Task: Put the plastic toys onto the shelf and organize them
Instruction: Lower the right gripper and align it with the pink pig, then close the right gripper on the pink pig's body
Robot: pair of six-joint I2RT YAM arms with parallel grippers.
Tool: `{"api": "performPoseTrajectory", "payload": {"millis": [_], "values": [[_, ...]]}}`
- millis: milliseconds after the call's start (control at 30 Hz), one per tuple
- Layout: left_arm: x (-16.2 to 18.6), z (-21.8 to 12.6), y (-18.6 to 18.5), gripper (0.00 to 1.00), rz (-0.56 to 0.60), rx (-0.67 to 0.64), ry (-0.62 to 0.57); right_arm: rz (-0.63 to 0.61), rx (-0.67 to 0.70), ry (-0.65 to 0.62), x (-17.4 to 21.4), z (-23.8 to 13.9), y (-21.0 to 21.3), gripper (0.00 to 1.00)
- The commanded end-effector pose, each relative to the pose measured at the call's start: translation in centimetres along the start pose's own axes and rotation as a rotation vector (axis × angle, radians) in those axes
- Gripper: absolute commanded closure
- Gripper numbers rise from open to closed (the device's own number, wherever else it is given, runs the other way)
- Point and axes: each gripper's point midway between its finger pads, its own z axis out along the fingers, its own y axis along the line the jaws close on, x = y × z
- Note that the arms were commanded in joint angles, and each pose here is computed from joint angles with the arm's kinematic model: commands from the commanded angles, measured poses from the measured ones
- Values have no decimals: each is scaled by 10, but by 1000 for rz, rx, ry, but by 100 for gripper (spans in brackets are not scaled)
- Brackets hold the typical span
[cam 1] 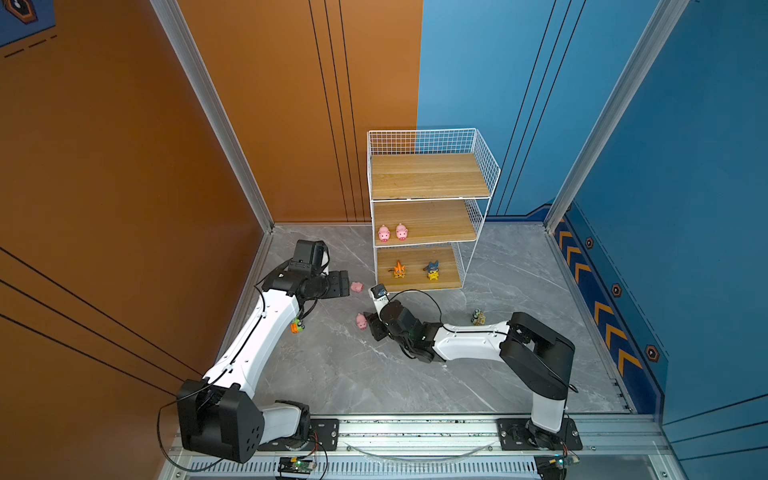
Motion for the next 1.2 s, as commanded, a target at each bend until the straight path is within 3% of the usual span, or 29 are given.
{"api": "performPoseTrajectory", "payload": {"millis": [0,167,567,1167], "values": [[-2,-8,2,8,-15,4,-35,43,33,-77,4,-1,9,43],[-4,-13,-1,8,-19,22,-50,38,19,-134,17,4,22,39],[-5,-19,-6,8,-23,54,-67,10,75,-168,58,22,10,37],[-5,-17,-7,8,-27,60,-62,-19,101,-182,68,48,14,40]]}}
